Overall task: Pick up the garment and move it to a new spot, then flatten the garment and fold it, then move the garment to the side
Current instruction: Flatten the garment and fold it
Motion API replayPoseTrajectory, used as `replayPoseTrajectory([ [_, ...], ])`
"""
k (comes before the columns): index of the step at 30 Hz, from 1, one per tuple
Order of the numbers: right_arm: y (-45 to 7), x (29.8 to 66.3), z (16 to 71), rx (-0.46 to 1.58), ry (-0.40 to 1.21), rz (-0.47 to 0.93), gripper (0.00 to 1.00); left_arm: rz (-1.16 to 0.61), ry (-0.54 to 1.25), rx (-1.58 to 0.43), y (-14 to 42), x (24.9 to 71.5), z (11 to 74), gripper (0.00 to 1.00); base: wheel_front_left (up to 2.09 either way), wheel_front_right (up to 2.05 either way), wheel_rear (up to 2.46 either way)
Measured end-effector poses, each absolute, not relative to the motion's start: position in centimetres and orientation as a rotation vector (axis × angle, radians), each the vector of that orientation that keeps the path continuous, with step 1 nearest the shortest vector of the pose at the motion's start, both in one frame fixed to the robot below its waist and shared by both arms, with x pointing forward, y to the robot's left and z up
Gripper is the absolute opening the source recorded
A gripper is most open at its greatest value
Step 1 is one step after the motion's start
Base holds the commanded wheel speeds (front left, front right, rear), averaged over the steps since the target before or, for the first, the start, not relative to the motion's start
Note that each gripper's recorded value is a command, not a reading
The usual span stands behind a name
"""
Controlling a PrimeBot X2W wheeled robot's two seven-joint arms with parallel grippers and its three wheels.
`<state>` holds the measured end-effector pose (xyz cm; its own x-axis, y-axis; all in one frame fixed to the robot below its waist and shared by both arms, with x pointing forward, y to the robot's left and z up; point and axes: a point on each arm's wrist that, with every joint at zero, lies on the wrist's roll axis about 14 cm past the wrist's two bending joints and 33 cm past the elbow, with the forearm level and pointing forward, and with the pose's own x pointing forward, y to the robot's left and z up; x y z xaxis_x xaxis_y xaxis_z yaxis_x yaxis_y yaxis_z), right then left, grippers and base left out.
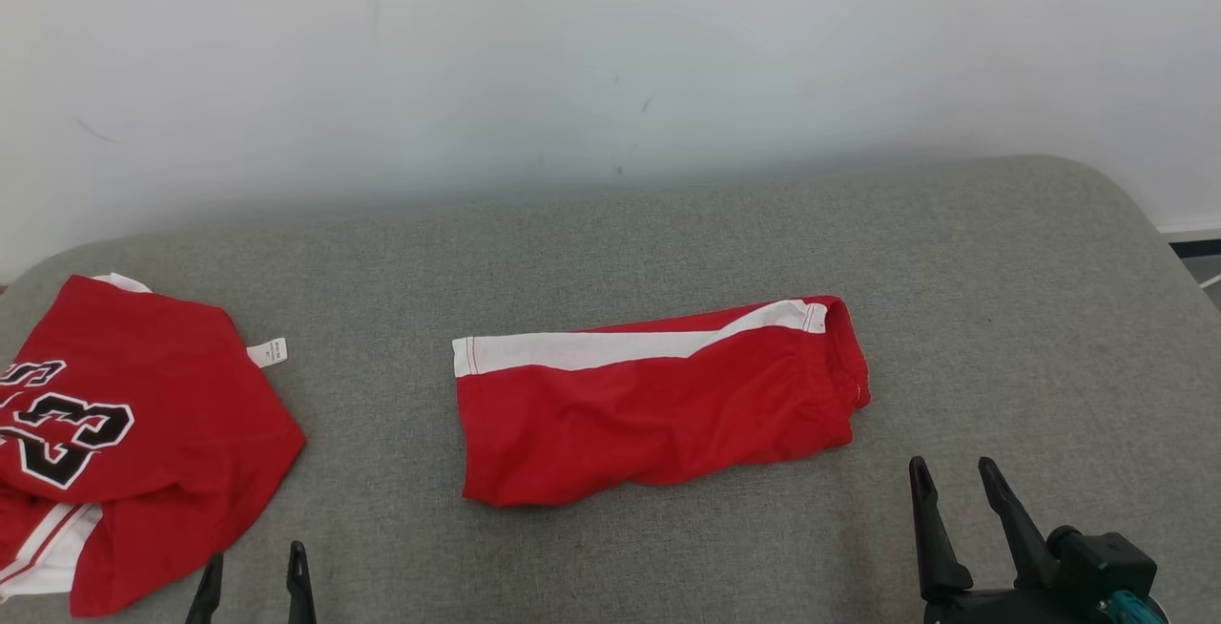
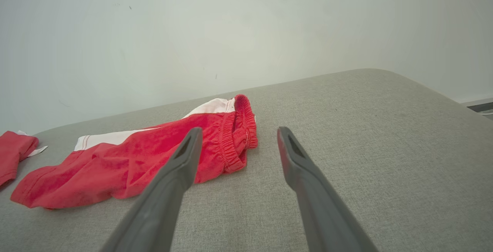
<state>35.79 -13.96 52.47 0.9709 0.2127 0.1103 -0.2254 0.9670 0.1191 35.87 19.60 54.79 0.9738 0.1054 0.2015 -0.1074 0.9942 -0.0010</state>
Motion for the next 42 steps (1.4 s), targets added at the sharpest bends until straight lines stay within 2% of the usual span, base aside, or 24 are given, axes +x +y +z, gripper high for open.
replayPoseTrajectory([
  [11, -13.8, 38.1, 52.1, 0.070, -0.048, 0.259, 1.00, 0.103, -0.185, -0.007, 19.3, 35.8, 54.2, 1.00, 0.00, 0.00, 0.00],
  [32, -14.3, 49.2, 47.8, -0.072, 0.201, 0.278, 1.00, 0.123, -0.129, -0.027, 19.8, 37.4, 52.3, 1.00, 0.00, 0.00, 0.00],
  [38, -14.7, 50.9, 45.5, -0.075, 0.281, 0.257, 1.00, 0.145, -0.114, -0.022, 20.6, 37.8, 51.8, 1.00, 0.00, 0.00, 0.00],
  [42, -14.8, 50.8, 43.1, -0.072, 0.368, 0.249, 1.00, 0.164, -0.097, -0.022, 21.1, 37.9, 51.2, 1.00, 0.00, 0.00, 0.00],
])
